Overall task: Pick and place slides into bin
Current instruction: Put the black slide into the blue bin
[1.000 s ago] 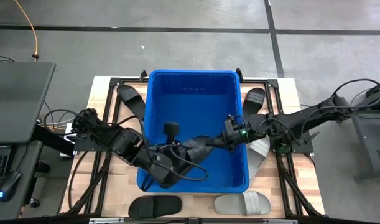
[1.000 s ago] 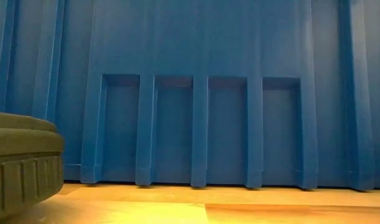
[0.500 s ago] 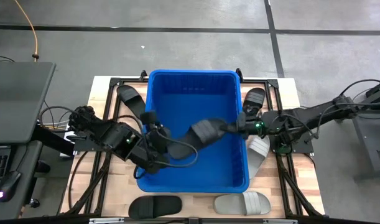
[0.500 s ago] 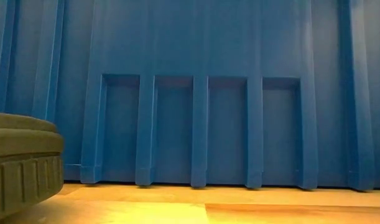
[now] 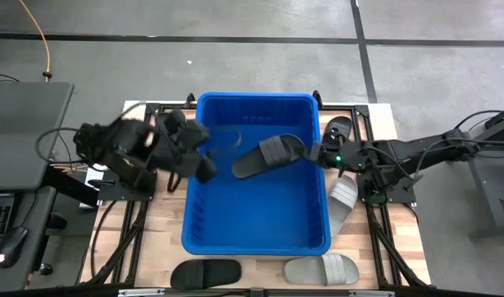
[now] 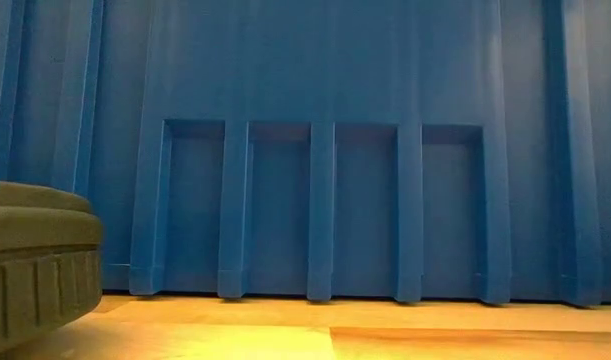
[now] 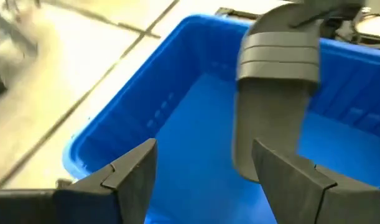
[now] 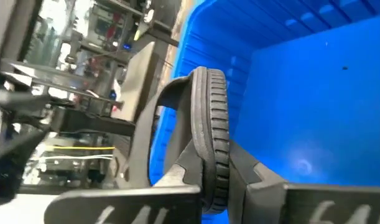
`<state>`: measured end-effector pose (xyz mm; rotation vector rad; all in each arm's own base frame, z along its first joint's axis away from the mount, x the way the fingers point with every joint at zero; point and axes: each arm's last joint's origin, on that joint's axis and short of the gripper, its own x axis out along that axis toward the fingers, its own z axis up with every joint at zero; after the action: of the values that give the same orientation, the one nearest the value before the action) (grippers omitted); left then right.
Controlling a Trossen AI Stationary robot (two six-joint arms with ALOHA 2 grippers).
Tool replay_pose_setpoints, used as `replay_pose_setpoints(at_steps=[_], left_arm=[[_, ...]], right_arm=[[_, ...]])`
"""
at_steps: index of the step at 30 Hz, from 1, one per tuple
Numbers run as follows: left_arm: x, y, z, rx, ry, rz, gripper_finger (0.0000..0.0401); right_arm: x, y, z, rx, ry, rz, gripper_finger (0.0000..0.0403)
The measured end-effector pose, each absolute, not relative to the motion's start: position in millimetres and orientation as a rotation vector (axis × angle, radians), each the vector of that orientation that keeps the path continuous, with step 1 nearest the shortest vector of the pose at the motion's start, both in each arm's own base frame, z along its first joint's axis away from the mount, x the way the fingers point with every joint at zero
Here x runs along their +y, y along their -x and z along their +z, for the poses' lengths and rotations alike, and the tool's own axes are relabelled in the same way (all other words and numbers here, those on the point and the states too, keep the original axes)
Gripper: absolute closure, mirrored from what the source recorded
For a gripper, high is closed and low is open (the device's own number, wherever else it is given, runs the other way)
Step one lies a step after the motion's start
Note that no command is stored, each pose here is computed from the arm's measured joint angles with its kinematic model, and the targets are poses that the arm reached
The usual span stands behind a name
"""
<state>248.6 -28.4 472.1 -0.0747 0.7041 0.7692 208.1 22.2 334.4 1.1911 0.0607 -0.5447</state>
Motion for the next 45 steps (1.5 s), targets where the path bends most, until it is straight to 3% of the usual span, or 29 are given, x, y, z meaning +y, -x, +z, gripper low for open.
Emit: replay_pose_setpoints(at_steps=[5,11,16,23,29,39,45], left_arm=[[1,-230,469,0.732,0.145,0.841,0.0159],[10,-188,429,0.763,0.298,0.87,0.0164],[4,-156,412,0.505,0.44,0.718,0.0164],[6,-109,390,0.116,0.582,0.51,0.0164],[7,-71,372,-0.141,0.588,0.339,0.0164],[9,-39,361,-0.229,0.599,0.307,0.0164],[9,-40,361,-0.224,0.61,0.291,0.0164]], right_arm=[[6,-212,334,0.106,-1.165,-0.522,0.04],[-10,-214,337,0.087,-1.172,-0.489,0.04],[-19,-221,344,-0.018,-1.203,-0.471,0.04],[-32,-253,318,-0.032,-1.286,-0.658,0.0401],[-42,-296,322,-0.054,-1.253,-0.782,0.0401],[-72,-351,333,0.333,-1.106,-1.053,0.0401],[-87,-386,332,0.39,-1.081,-1.083,0.0401]])
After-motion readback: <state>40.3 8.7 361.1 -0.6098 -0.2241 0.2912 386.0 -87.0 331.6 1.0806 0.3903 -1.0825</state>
